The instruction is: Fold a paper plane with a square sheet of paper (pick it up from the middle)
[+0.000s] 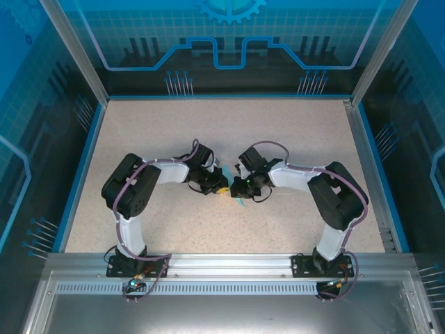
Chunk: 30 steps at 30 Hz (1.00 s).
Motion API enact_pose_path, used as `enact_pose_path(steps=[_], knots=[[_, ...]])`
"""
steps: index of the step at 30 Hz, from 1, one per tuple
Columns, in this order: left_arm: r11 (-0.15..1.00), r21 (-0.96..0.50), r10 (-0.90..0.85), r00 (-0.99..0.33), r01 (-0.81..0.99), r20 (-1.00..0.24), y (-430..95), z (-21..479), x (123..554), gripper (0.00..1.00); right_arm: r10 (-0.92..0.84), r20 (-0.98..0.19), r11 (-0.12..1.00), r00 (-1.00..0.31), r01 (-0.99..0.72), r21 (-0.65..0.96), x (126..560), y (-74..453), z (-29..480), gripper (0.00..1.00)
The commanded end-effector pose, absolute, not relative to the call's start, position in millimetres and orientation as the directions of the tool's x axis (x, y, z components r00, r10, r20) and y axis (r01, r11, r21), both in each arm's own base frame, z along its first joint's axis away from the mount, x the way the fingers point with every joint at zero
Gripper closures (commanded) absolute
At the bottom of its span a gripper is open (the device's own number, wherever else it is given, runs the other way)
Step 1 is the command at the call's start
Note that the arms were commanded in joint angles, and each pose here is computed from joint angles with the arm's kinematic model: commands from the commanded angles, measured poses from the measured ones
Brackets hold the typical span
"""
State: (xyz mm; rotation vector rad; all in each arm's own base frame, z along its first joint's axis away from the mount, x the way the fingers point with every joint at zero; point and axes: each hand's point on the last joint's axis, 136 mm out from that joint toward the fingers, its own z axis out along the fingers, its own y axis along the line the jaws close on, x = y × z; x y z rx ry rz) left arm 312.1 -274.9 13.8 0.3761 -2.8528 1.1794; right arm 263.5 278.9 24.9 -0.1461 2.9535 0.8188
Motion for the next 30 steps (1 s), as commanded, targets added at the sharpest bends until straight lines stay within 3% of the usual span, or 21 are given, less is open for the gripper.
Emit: enact_pose_path(steps=[1,22,30], knots=[[0.763,-0.575,-0.245,-0.955,-0.297,0.168,-256,-18,299,0.92,-0.099,-0.059,0.87,-0.993,-0.115,0.479,256,277,19,0.86],[0.808,-0.492,-0.272,-0.946,-0.323,0.175,-243,-27,297,0.93,-0.121,0.019,0.911,-0.993,-0.103,0.4,237,256,-1,0.86],[0.816,-0.474,-0.275,-0.944,-0.329,0.183,-241,-30,296,0.93,-0.15,-0.028,0.89,-0.988,-0.147,0.431,238,262,18,0.86]])
